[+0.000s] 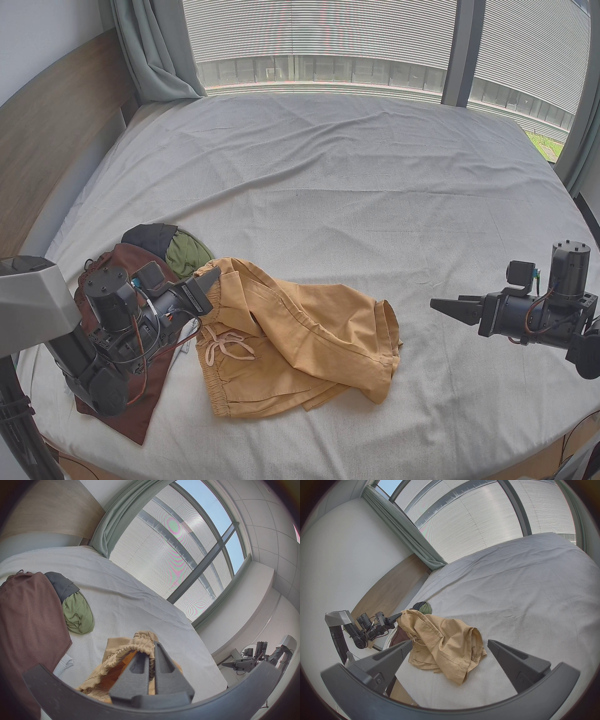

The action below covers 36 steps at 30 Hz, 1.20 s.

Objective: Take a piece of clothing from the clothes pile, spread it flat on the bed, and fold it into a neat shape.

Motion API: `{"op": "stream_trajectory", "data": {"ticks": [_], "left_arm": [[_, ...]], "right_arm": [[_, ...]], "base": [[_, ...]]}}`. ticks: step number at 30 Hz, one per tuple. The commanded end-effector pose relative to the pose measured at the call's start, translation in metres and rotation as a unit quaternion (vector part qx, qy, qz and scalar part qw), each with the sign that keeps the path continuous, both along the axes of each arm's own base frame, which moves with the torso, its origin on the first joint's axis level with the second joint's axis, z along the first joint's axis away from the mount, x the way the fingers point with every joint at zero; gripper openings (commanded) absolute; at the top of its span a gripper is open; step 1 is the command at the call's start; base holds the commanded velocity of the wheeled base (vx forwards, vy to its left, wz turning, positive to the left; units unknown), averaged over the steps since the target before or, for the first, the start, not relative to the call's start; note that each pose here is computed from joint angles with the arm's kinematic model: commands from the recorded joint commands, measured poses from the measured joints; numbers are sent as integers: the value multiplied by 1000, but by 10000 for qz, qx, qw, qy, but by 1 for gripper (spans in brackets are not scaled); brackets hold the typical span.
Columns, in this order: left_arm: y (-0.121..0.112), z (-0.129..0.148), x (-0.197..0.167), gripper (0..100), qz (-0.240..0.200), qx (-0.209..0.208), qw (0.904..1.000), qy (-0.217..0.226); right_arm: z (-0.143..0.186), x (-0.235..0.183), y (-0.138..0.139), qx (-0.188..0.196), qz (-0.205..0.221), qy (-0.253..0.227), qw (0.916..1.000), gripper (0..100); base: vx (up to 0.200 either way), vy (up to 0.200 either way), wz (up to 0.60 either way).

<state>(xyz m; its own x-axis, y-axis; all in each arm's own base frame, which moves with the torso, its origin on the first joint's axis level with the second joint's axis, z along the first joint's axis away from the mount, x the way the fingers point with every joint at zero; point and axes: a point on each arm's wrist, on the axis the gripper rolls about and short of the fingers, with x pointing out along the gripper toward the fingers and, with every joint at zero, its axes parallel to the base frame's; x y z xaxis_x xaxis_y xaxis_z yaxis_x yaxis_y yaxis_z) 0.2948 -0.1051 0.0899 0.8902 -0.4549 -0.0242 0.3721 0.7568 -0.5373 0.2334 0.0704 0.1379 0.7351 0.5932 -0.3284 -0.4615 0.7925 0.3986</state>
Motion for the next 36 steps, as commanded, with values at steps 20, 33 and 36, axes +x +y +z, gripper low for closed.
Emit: {"op": "stream_trajectory", "data": {"ticks": [20,33,36], "left_arm": [[4,-3,2,0,68,13,10000,45],[12,-3,4,0,84,11,9999,54],[12,-3,4,0,84,11,9999,54]], "right_arm": [[-43,27,25,240,112,533,9982,100],[-68,36,37,418,94,885,9952,100],[-73,38,38,413,89,918,9949,100]], "base": [[0,0,0],[0,0,0],[0,0,0]]}}
